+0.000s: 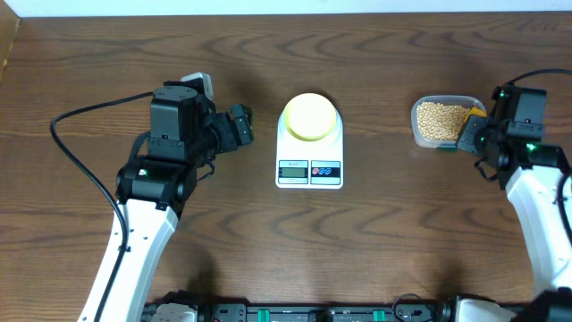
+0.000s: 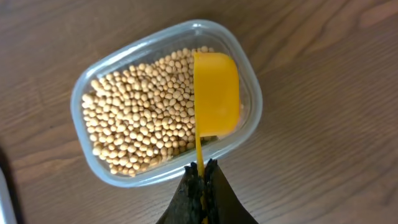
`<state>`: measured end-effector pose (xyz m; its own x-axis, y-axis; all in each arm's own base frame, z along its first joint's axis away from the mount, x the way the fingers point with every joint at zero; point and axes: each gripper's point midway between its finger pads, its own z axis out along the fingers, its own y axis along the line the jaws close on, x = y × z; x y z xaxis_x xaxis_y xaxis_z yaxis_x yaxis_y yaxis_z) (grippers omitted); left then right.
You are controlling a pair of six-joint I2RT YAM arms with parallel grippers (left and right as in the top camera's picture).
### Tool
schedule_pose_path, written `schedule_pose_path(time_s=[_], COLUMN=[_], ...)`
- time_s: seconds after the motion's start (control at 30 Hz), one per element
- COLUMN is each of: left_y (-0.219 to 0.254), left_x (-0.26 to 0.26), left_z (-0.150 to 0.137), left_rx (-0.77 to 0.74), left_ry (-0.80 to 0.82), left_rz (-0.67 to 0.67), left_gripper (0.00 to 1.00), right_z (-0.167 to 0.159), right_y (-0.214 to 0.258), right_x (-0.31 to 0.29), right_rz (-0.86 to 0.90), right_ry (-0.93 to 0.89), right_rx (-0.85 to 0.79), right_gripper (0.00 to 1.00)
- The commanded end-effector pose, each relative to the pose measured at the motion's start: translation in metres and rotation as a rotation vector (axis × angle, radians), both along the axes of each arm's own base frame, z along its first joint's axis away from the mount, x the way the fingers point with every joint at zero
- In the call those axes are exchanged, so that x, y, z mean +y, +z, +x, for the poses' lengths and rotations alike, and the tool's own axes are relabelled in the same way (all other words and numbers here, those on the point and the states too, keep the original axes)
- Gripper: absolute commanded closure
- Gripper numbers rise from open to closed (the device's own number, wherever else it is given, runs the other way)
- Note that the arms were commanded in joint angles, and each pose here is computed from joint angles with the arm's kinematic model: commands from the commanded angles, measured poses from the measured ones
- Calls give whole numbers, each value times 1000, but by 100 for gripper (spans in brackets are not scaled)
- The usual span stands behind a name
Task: Scoop item into bowl and weigh 50g on scale
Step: 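Dip the scoop into the soybeans and scoop beans with the right gripper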
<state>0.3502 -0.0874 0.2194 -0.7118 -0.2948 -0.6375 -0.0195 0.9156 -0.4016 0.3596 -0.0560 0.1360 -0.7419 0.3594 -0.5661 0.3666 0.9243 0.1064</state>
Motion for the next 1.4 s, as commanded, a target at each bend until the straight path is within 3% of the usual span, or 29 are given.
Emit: schedule_pose_path(time_s=[0.0, 0.33, 0.67, 1.37], left_y=[5, 5, 5, 5], left_x=[1, 1, 1, 1], left_z=[1, 1, 1, 1], left_rx=[-20, -20, -20, -20], left_ry=[-3, -2, -2, -3], left_rz=[18, 17, 17, 17], left_gripper=[6, 6, 6, 6], right_z=[5, 19, 14, 6], right_y=[-17, -38, -41, -26], right_x=[1, 25, 50, 64], right_rz=[2, 115, 227, 529], right_ry=[21, 125, 222, 249], right_rx=[32, 40, 60, 20], right_gripper=[99, 99, 99, 99])
